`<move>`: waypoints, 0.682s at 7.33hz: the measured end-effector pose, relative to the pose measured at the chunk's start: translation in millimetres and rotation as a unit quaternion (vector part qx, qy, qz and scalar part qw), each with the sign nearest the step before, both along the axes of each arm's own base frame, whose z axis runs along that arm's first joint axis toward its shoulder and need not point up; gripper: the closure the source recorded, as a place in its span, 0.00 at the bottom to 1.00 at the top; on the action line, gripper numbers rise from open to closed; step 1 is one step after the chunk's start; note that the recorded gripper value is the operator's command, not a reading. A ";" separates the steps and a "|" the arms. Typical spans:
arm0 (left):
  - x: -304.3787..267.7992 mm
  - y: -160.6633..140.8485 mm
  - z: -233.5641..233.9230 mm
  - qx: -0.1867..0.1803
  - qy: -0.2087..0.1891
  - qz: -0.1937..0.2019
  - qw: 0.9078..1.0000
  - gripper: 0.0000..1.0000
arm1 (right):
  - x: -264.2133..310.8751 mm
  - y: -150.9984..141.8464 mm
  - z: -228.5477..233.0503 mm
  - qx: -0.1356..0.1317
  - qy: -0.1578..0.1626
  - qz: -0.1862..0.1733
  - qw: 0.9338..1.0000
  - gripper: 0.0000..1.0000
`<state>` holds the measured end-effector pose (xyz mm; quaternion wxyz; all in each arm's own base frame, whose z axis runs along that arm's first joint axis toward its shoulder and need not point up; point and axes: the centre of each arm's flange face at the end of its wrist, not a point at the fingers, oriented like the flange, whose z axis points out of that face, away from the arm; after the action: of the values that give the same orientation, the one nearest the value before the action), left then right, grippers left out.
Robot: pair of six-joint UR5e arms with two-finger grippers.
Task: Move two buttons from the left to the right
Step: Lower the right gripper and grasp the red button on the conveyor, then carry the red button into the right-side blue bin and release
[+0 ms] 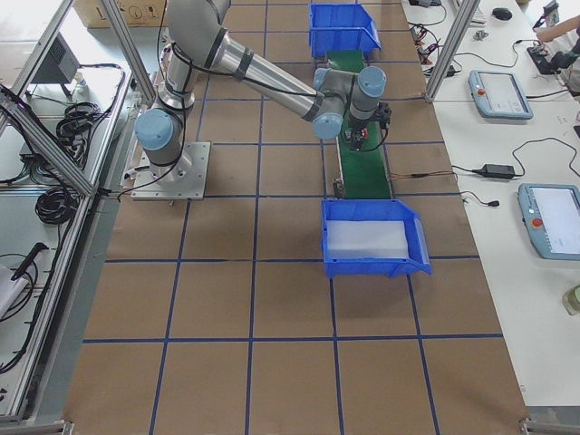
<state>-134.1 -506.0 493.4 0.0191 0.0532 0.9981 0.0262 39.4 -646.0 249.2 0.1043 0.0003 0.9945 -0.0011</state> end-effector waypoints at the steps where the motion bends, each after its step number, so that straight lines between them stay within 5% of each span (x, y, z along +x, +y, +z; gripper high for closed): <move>1: 0.0 0.1 0.1 0.000 0.000 0.000 1.000 0.00 | -0.4 4.0 0.0 0.007 0.002 0.000 1.000 0.13; 3: 0.0 0.2 0.4 0.000 0.000 0.000 1.000 0.00 | -1.6 5.5 0.7 0.012 0.011 0.004 1.000 0.46; 4: 0.0 0.2 0.4 0.000 0.000 0.000 1.000 0.00 | -2.1 3.7 2.4 0.010 0.014 0.006 1.000 0.76; 5: 0.0 0.3 0.4 0.000 0.000 0.000 1.000 0.00 | -2.3 3.3 3.3 0.011 0.014 0.005 1.000 0.85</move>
<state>-134.1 -505.8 493.8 0.0191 0.0532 0.9981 0.0259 37.2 -642.7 252.5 0.0903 -0.0040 0.9959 0.0101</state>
